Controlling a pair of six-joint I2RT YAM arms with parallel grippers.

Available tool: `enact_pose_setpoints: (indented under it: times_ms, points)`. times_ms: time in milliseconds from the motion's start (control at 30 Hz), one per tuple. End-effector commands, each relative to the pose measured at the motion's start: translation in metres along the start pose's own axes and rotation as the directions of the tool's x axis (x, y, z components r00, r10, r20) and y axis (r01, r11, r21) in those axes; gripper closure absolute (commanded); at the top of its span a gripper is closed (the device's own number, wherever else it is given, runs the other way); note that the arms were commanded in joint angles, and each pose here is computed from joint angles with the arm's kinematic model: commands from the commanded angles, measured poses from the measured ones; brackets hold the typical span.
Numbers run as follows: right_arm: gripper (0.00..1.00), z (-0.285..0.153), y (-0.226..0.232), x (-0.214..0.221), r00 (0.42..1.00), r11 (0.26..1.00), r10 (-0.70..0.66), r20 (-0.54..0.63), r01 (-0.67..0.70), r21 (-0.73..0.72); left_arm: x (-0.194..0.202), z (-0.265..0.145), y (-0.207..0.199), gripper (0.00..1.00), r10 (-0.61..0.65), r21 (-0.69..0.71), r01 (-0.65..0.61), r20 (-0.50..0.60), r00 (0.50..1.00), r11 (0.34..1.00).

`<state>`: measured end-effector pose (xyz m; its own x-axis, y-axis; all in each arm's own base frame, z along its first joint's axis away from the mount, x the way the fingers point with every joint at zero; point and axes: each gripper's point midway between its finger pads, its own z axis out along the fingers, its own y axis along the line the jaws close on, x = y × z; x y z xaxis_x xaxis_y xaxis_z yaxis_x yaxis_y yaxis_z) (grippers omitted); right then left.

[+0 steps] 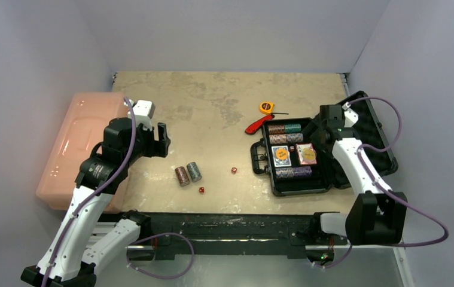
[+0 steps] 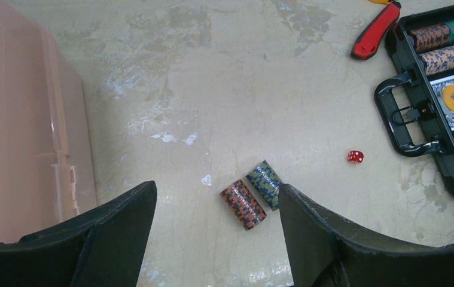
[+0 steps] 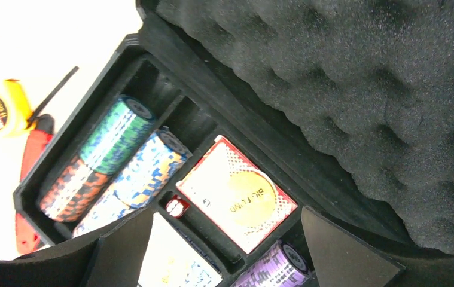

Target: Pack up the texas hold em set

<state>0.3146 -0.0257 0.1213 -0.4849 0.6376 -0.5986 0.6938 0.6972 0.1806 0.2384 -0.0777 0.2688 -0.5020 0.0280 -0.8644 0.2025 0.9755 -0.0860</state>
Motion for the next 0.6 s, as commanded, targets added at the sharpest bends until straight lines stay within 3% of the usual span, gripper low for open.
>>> enact_pose_setpoints:
  times_ms: [0, 133, 367, 567]
  points:
    - [0.01, -0.021, 0.019, -0.015, 0.997, 0.99, -0.018, 0.075, 0.028, -0.136, -0.007, 0.001, 0.0, 0.26, 0.003, -0.002, -0.003, 0.032, 0.999, 1.0]
    - [0.01, -0.045, 0.038, -0.022, 0.992, 0.963, -0.028, 0.122, 0.06, -0.264, -0.007, 0.001, 0.001, 0.23, 0.003, -0.007, -0.003, 0.031, 1.0, 1.0]
    - [0.01, -0.094, 0.066, -0.028, 0.964, 0.909, -0.032, 0.262, 0.138, -0.394, -0.012, -0.005, 0.001, 0.0, -0.006, 0.0, 0.006, 0.075, 0.997, 1.0]
    - [0.01, -0.132, 0.102, -0.008, 0.942, 0.777, -0.1, 0.319, 0.274, -0.566, -0.013, -0.001, 0.011, 0.0, -0.013, -0.061, 0.018, 0.079, 0.997, 0.998]
